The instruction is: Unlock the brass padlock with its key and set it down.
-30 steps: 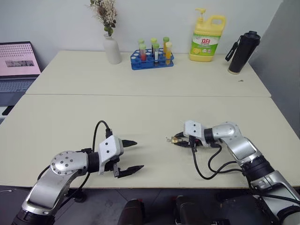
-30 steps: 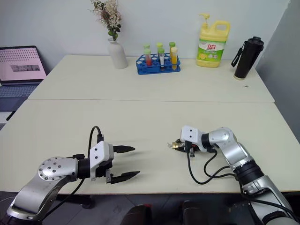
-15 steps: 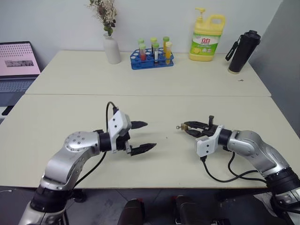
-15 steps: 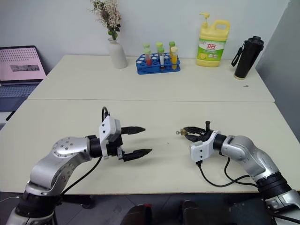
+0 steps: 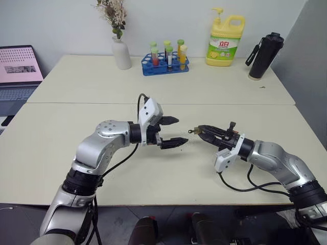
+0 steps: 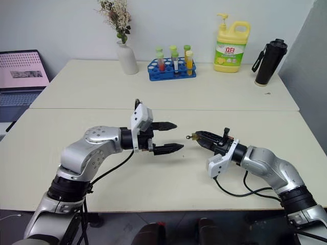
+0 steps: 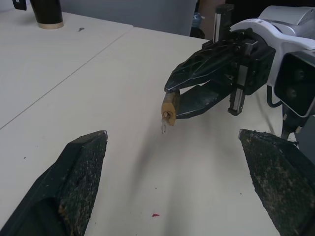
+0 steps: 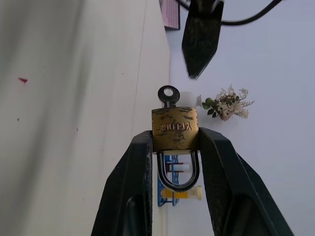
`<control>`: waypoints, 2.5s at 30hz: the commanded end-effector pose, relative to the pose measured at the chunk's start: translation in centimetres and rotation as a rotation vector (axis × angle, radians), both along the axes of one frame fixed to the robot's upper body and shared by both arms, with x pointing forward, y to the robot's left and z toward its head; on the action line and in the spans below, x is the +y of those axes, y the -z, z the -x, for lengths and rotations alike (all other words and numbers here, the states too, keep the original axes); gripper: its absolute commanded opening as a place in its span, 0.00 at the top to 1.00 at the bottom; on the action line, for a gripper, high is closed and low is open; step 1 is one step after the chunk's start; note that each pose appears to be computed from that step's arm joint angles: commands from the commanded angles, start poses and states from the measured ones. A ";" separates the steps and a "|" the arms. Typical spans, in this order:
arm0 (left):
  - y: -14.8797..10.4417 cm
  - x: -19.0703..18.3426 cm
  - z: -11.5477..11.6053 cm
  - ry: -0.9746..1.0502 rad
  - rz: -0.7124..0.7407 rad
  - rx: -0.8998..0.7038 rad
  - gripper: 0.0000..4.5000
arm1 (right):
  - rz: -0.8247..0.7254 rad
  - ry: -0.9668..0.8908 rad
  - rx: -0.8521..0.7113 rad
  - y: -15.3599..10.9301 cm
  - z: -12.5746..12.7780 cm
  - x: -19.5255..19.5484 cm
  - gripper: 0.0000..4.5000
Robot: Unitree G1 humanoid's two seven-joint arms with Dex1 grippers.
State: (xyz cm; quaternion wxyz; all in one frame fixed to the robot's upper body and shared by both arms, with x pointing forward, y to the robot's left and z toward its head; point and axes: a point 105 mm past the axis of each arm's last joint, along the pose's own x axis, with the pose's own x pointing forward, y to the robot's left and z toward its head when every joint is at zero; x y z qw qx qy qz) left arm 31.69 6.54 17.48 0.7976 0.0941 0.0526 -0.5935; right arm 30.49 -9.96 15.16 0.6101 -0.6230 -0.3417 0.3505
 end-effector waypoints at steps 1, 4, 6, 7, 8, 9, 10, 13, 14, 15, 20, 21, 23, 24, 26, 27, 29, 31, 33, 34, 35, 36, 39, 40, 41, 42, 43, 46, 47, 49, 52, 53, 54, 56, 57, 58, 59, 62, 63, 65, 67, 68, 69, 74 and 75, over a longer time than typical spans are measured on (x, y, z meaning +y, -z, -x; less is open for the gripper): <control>-0.6 -0.3 0.0 0.033 -0.005 -0.027 0.00 | -0.051 -0.043 -0.067 -2.1 0.5 0.6 0.79; -0.5 -0.3 -0.1 0.044 0.000 -0.005 0.00 | -0.056 -0.055 -0.074 -2.3 0.6 0.8 0.79; -0.5 -0.3 -0.1 0.051 0.000 0.001 0.00 | -0.060 -0.063 -0.075 -2.4 0.7 0.9 0.79; -0.5 -0.4 -0.2 0.054 0.006 0.008 0.00 | -0.060 -0.066 -0.073 -2.3 0.8 0.9 0.79; -0.5 -0.4 -0.2 0.056 0.011 0.013 0.00 | -0.059 -0.068 -0.072 -2.3 0.8 0.9 0.79; -0.6 -0.5 -0.3 0.057 0.014 0.016 0.00 | -0.059 -0.069 -0.071 -2.3 0.8 1.0 0.79; -0.6 -0.5 -0.3 0.058 0.013 0.015 0.04 | -0.063 -0.073 -0.069 -2.3 0.8 1.0 0.79; -0.5 -0.9 -0.2 0.071 0.015 0.013 0.20 | -0.071 -0.085 -0.070 -2.5 1.0 1.1 0.79; -0.5 -1.1 -0.3 0.072 0.018 0.014 0.27 | -0.071 -0.086 -0.070 -2.5 1.0 1.2 0.79; -0.4 -1.1 -0.2 0.078 0.012 0.010 0.34 | -0.073 -0.088 -0.069 -2.5 1.0 1.2 0.79; -0.3 -1.4 -0.2 0.089 0.012 0.013 0.72 | -0.078 -0.092 -0.060 -2.5 1.1 1.2 0.79; -0.3 -1.4 -0.2 0.090 0.011 0.012 0.79 | -0.079 -0.091 -0.056 -2.5 1.2 1.2 0.79; -0.3 -1.4 -0.2 0.089 0.012 0.010 0.94 | -0.079 -0.091 -0.052 -2.5 1.2 1.2 0.79; -0.3 -1.5 -0.2 0.089 0.013 0.010 1.00 | -0.080 -0.091 -0.050 -2.5 1.2 1.2 0.79; -0.3 -1.5 -0.3 0.084 0.011 0.004 1.00 | -0.080 -0.094 -0.048 -2.5 1.3 1.2 0.79; -0.3 -1.5 -0.3 0.083 0.011 0.003 1.00 | -0.079 -0.094 -0.045 -2.4 1.2 1.2 0.79; -0.3 -1.4 -0.4 0.080 0.010 -0.001 1.00 | -0.078 -0.093 -0.042 -2.4 1.3 1.2 0.79; -0.3 -1.4 -0.6 0.073 0.005 -0.016 1.00 | -0.077 -0.095 -0.038 -2.4 1.3 1.2 0.79; -0.3 -1.4 -0.5 0.078 -0.013 -0.053 1.00 | -0.076 -0.096 -0.030 -2.3 1.3 1.3 0.79; -0.3 -1.5 -0.5 0.084 -0.026 -0.079 1.00 | -0.076 -0.096 -0.025 -2.3 1.3 1.3 0.79; -0.3 -1.5 -0.4 0.092 -0.044 -0.118 1.00 | -0.076 -0.096 -0.022 -2.2 1.3 1.3 0.79; -0.2 -1.6 -0.4 0.100 -0.068 -0.174 1.00 | -0.078 -0.097 -0.019 -2.2 1.3 1.3 0.79; -0.1 -1.6 -0.3 0.127 -0.130 -0.332 1.00 | -0.085 -0.095 -0.010 -2.2 1.3 1.3 0.79; 0.0 -1.6 -0.3 0.138 -0.154 -0.380 1.00 | -0.087 -0.095 -0.008 -2.2 1.3 1.3 0.79; 0.0 -1.6 -0.2 0.155 -0.180 -0.456 1.00 | -0.090 -0.094 -0.006 -2.3 1.3 1.4 0.79; 0.1 -1.6 -0.1 0.169 -0.197 -0.508 1.00 | -0.092 -0.093 -0.005 -2.3 1.3 1.4 0.79; 0.1 -1.7 0.0 0.179 -0.197 -0.527 1.00 | -0.094 -0.092 -0.003 -2.3 1.3 1.4 0.79; 0.1 -1.6 -0.2 0.168 -0.169 -0.517 1.00 | -0.096 -0.091 0.000 -2.2 1.2 1.5 0.79; 0.1 -1.5 -0.3 0.168 -0.171 -0.524 1.00 | -0.096 -0.091 0.001 -2.2 1.2 1.5 0.79; 0.2 -1.5 -0.4 0.162 -0.167 -0.521 1.00 | -0.096 -0.091 0.002 -2.2 1.2 1.5 0.79; 0.0 -1.5 -0.5 0.162 -0.165 -0.543 1.00 | -0.095 -0.092 0.002 -2.2 1.2 1.5 0.79; 0.0 -1.5 -0.5 0.161 -0.169 -0.556 1.00 | -0.096 -0.091 0.004 -2.2 1.2 1.5 0.79; 0.0 -1.5 -0.5 0.161 -0.172 -0.564 1.00 | -0.097 -0.091 0.005 -2.2 1.2 1.5 0.79; -0.1 -1.6 -0.5 0.172 -0.184 -0.609 1.00 | -0.100 -0.091 0.005 -2.2 1.1 1.6 0.79; 0.0 -1.6 -0.4 0.176 -0.187 -0.621 1.00 | -0.102 -0.091 0.006 -2.2 1.1 1.6 0.79; -0.1 -1.6 -0.5 0.168 -0.175 -0.615 1.00 | -0.103 -0.091 0.006 -2.2 1.1 1.6 0.79; -0.1 -1.6 -0.4 0.179 -0.190 -0.648 1.00 | -0.103 -0.091 0.007 -2.2 1.1 1.6 0.79; 0.0 -1.6 -0.6 0.160 -0.175 -0.633 1.00 | -0.102 -0.091 0.007 -2.2 1.1 1.6 0.79; 0.0 -1.6 -0.7 0.156 -0.174 -0.632 1.00 | -0.100 -0.092 0.007 -2.2 1.1 1.6 0.79; 0.0 -1.6 -0.8 0.138 -0.149 -0.579 1.00 | -0.097 -0.093 0.006 -2.2 1.2 1.6 0.79; 0.0 -1.7 -0.6 0.147 -0.112 -0.480 1.00 | -0.100 -0.092 0.009 -2.2 1.1 1.6 0.79; -0.1 -1.7 -0.8 0.130 -0.088 -0.428 1.00 | -0.098 -0.092 0.008 -2.2 1.2 1.5 0.79; -0.1 -1.6 -0.8 0.128 -0.081 -0.385 0.96 | -0.098 -0.092 0.007 -2.2 1.2 1.5 0.79; -0.1 -0.4 -0.6 0.112 -0.049 -0.141 0.66 | -0.099 -0.102 0.011 -2.1 1.3 1.5 0.79; 0.0 -0.1 -0.5 0.111 -0.049 -0.100 0.59 | -0.099 -0.103 0.014 -2.1 1.3 1.5 0.79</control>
